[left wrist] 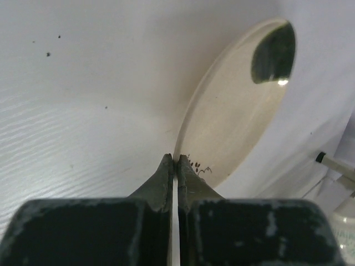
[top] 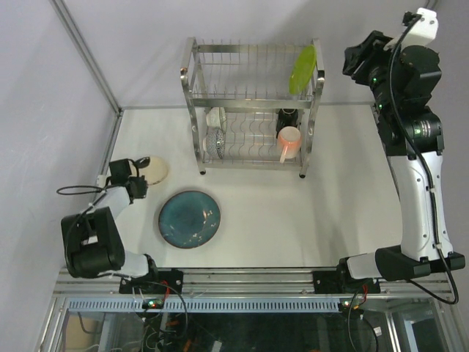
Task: Load the mixed dishes into the dish rack
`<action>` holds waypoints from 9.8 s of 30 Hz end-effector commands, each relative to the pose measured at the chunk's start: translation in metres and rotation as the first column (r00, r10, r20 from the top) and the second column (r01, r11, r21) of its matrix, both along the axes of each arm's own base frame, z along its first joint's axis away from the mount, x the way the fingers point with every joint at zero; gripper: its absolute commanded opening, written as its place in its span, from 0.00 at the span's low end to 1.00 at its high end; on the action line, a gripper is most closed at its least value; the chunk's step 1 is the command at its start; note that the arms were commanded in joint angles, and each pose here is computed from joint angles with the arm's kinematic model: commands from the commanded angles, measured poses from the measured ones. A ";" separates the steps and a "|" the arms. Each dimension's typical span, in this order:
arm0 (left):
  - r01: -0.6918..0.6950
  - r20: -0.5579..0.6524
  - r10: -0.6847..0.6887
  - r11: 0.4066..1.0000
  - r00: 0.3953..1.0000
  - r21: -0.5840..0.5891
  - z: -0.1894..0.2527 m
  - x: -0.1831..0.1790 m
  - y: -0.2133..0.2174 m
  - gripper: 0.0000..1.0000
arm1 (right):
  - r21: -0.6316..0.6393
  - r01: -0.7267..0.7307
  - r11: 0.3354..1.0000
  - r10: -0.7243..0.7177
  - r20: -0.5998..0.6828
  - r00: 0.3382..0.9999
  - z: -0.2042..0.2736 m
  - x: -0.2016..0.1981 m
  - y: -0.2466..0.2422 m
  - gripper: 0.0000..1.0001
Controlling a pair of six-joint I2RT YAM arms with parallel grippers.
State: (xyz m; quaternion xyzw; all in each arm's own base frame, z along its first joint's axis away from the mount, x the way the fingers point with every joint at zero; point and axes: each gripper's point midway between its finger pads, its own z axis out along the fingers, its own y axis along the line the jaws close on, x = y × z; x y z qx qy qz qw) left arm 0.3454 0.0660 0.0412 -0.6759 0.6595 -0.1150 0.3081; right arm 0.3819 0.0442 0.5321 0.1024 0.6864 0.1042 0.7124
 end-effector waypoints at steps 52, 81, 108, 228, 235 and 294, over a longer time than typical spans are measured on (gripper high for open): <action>0.776 0.436 -0.690 0.630 0.577 -0.029 0.122 -0.132 -0.191 0.00 | 0.671 -0.643 0.369 0.924 -0.342 0.173 -0.300 -0.142 0.302 0.60; 0.833 0.550 -0.682 0.552 0.482 -0.044 0.178 -0.144 -0.217 0.00 | 0.681 -0.654 0.330 0.939 -0.309 0.151 -0.307 -0.134 0.337 0.45; 0.632 0.276 -0.717 0.695 0.640 0.343 0.247 -0.080 -0.126 0.62 | 0.087 -0.575 0.814 0.576 -0.250 0.778 -0.111 -0.130 0.195 0.00; 0.761 -0.058 -0.789 0.568 0.612 0.313 0.138 -0.080 -0.100 0.60 | -0.252 0.173 0.952 -0.185 -0.026 0.982 -0.018 0.058 0.121 0.49; 0.769 -0.120 -0.772 0.579 0.624 0.272 0.123 -0.095 -0.095 0.59 | -0.186 -0.079 0.979 0.048 -0.165 0.985 -0.053 -0.003 0.146 0.50; 0.880 -0.535 -0.808 0.418 0.245 -0.228 -0.005 -0.144 -0.094 0.28 | 0.787 -0.392 0.476 0.877 -0.459 0.144 -0.481 -0.160 0.386 0.58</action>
